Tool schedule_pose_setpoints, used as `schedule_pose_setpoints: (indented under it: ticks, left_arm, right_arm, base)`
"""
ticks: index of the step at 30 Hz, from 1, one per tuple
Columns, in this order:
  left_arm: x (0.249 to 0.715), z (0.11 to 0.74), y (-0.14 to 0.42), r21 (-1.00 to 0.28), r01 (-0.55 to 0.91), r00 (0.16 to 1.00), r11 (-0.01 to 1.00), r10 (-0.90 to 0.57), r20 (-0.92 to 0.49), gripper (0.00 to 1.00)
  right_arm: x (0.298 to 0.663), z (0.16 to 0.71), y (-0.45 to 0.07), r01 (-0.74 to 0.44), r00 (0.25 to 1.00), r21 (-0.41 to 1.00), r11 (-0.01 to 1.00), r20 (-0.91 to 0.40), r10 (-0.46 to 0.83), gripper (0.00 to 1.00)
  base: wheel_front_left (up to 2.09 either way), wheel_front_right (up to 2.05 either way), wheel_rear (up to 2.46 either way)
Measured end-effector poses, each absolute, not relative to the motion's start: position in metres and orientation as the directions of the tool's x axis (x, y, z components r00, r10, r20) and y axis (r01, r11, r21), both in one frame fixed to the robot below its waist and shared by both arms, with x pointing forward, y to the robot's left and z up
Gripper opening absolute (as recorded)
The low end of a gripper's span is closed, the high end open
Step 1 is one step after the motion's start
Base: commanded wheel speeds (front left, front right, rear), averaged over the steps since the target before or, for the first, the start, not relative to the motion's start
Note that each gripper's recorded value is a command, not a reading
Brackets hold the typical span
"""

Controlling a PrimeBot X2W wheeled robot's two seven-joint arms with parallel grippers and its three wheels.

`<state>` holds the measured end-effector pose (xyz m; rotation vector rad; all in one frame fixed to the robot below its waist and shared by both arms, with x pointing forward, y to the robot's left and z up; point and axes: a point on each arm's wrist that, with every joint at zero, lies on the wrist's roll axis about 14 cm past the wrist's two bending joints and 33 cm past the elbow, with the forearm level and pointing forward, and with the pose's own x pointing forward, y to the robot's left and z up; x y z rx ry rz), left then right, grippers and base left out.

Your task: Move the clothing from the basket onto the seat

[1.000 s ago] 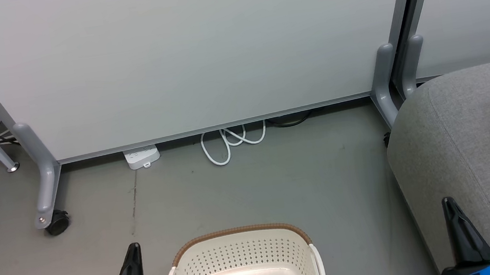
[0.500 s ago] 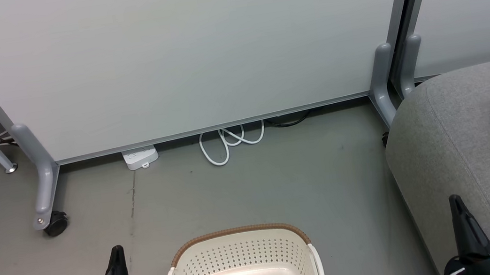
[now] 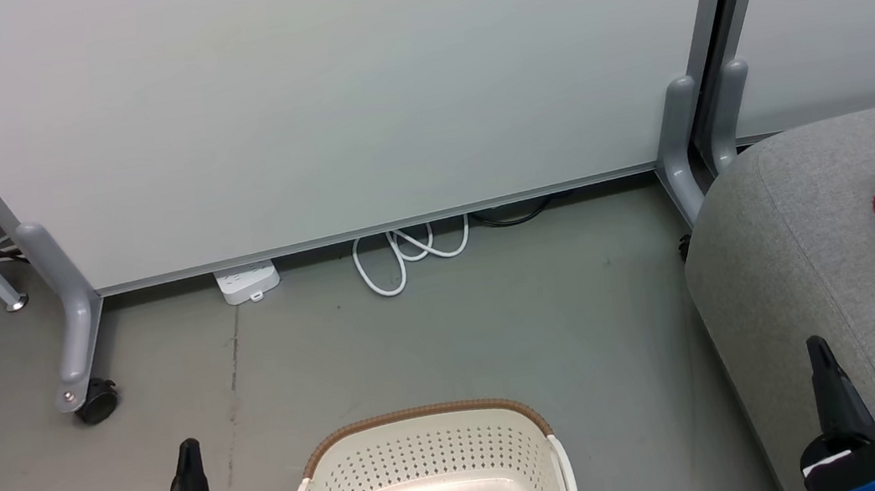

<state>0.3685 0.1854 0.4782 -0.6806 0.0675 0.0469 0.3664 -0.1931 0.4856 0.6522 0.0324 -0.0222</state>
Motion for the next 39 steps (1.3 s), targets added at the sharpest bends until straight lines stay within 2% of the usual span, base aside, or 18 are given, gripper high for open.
schedule_pose_setpoints:
  ticks: [20, 39]
  left_arm:
    - [0.374, 0.482, 0.192, -0.806, -0.087, 0.996, 0.586, 0.028, -0.087, 0.0]
    - [0.378, 0.486, 0.195, -0.909, -0.083, 0.996, 0.408, 0.023, -0.081, 0.0]
  right_arm:
    - [0.374, 0.488, -0.196, 0.053, 0.998, 0.793, 0.607, -0.052, -0.02, 0.0]
    - [0.379, 0.491, -0.198, 0.056, 0.998, 0.902, 0.427, -0.053, -0.019, 0.0]
  base:
    - [0.0, 0.0, 0.0]
    - [0.0, 0.0, 0.0]
